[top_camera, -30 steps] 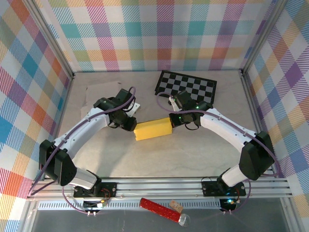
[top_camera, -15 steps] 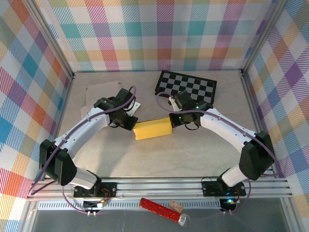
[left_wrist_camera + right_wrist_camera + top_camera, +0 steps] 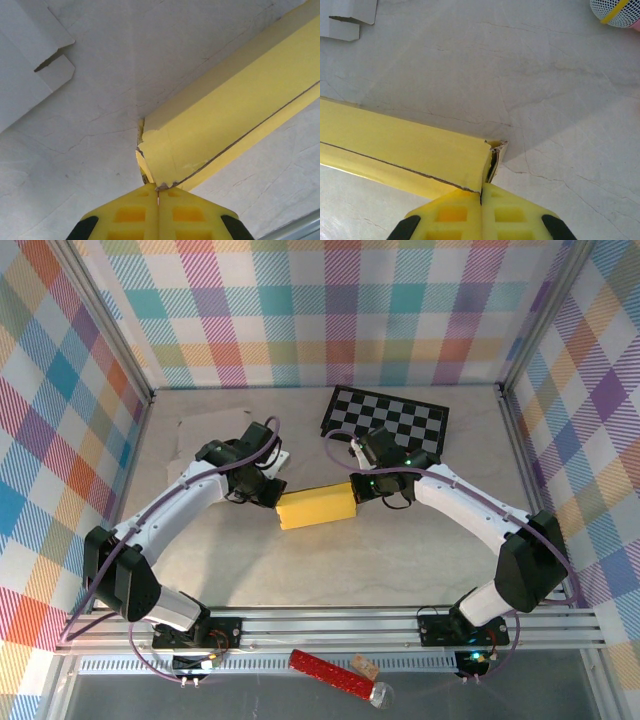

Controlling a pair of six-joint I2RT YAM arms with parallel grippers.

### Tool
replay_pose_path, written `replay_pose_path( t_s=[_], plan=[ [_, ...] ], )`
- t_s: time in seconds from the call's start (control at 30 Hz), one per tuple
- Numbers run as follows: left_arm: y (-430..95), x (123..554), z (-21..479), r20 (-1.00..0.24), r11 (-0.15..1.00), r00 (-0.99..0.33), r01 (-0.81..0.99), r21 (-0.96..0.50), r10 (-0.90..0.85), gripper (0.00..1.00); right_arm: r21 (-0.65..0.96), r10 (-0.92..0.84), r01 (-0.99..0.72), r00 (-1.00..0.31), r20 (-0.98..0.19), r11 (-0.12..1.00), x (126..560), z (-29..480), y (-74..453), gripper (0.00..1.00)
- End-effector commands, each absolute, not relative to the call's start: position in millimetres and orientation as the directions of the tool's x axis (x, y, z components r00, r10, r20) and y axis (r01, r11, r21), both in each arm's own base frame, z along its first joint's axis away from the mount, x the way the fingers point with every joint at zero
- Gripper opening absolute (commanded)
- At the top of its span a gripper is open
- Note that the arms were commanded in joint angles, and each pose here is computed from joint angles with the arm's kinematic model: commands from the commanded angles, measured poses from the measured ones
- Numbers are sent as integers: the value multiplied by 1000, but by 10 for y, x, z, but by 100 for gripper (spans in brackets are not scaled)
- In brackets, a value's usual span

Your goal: Fold the paper box

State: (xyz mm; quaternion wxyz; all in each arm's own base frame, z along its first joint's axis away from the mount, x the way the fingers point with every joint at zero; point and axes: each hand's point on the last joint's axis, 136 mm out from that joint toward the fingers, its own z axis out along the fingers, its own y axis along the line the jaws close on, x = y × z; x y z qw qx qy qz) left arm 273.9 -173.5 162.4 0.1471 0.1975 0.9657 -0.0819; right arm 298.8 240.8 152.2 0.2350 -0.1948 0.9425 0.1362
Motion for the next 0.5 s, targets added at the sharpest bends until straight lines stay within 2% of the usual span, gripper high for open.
replay_pose_path(
  t_s=[0.0,0.47],
  plan=[
    [-1796,2680,1655,-278,920,-913,353,-167,300,0,161,-300,-401,-849,-435,902,2907,1404,2384,0],
    [-1867,2714,1696,-260,940,-945,258,-225,198,0,176,-270,-363,-875,-402,915,2884,1400,2383,0]
  ],
)
